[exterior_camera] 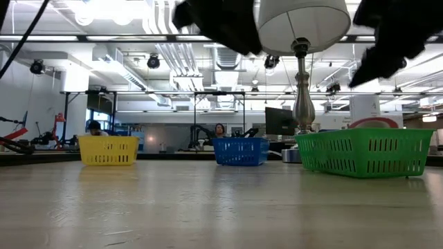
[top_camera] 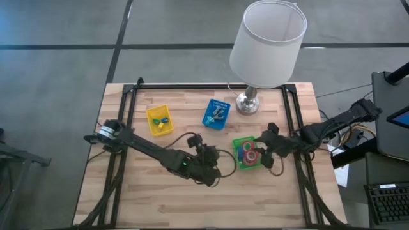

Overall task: Pick and place Stapler, Stapler remover, tape
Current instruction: Return to Home Position

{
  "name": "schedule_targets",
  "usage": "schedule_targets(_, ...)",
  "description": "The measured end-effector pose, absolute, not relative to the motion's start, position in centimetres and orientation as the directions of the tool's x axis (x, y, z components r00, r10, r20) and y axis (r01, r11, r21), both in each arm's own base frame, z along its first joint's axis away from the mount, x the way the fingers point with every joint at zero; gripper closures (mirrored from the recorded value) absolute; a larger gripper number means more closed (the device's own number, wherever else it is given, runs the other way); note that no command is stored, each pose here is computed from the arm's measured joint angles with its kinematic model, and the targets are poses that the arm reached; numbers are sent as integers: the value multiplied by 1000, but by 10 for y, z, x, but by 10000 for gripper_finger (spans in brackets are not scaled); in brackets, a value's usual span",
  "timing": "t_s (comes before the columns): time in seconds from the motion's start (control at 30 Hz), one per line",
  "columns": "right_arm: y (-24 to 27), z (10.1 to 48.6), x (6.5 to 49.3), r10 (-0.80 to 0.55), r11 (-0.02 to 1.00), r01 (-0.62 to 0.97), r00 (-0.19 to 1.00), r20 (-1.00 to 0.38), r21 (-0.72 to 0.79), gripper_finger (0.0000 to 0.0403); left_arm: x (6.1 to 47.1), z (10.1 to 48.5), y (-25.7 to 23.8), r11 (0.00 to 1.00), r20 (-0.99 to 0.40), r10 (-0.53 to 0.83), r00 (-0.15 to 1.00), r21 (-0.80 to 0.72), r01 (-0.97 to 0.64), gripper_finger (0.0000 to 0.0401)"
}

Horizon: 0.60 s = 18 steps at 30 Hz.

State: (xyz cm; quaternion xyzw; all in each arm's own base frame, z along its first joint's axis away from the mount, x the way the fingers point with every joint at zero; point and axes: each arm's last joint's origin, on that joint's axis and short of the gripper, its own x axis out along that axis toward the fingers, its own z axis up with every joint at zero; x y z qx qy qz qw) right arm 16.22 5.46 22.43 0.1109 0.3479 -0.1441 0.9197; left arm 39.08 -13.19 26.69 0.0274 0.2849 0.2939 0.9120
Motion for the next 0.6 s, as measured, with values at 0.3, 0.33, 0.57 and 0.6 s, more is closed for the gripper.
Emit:
schedule_targets(0.3,43,271,132,-116,993,95,868,-483,-68,229,326,303,-107,796,-526,573,628,174,-580,270)
schedule_targets(0.33,41,274,128,-114,992,77,878,-465,-97,230,317,303,-104,798,-526,568,633,163,-581,271)
schedule_targets(0.57,33,279,110,-101,995,87,915,-390,-55,236,247,270,-84,907,-608,301,735,-56,-417,273)
schedule_targets(0.6,32,278,109,-101,995,84,917,-387,-61,237,240,263,-82,920,-581,246,776,-111,-375,273)
